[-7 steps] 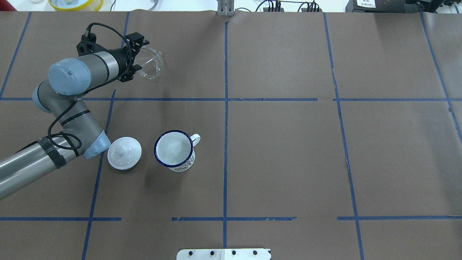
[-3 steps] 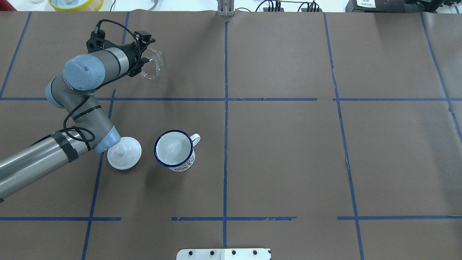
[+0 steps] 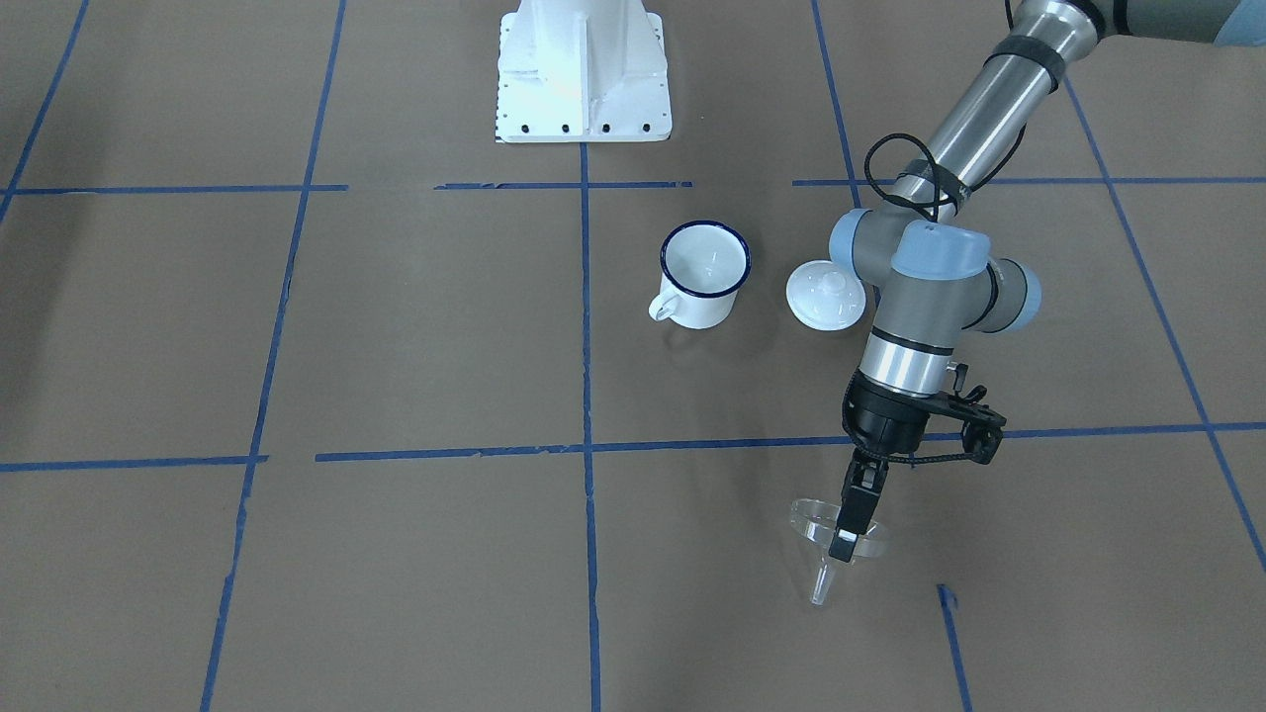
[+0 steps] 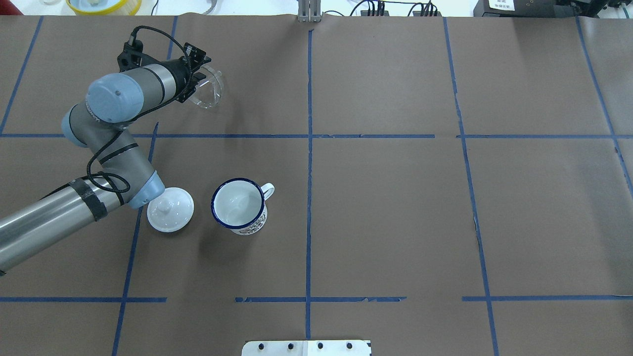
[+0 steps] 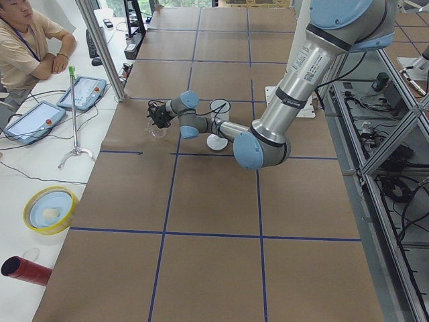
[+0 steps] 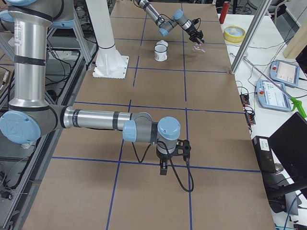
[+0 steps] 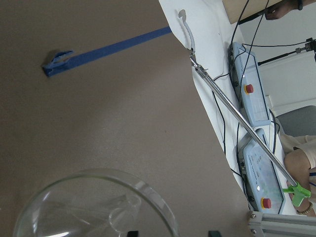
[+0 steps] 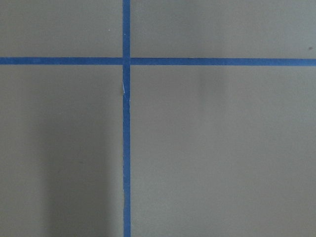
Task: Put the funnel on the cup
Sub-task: 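Close the left gripper on the funnel's rim, then lift the funnel with the left gripper and carry it over the mug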
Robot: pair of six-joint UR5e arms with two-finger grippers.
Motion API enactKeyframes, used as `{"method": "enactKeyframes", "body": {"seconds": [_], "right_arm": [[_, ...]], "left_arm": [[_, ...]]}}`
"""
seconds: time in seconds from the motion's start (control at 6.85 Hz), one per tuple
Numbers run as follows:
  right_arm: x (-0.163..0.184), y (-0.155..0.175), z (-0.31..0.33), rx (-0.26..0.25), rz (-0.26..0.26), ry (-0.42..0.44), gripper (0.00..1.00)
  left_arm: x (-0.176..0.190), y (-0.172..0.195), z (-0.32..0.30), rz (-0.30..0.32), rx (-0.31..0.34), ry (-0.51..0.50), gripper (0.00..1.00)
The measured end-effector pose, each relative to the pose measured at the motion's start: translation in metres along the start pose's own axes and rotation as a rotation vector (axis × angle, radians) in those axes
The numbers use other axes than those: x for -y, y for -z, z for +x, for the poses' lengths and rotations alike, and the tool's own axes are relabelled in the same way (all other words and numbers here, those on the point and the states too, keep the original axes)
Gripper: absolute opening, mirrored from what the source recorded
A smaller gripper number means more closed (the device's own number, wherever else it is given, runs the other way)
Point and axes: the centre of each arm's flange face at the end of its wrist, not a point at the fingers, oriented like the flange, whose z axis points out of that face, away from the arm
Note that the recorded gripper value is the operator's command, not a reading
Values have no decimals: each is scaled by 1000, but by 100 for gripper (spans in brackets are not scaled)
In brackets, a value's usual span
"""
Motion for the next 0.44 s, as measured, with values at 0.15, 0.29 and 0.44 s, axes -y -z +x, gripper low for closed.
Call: {"method": "enactKeyframes", "body": {"seconds": [0.15,0.29,0.44], "right_arm": [[0,0,0,0,0,0,100],[0,0,0,0,0,0,100],[0,0,0,0,0,0,100]], "left_arm": [[1,0,0,1,0,-1,0],[2,0,1,2,-1,-5,0],[3,0,2,4,-3,-7,0]]}}
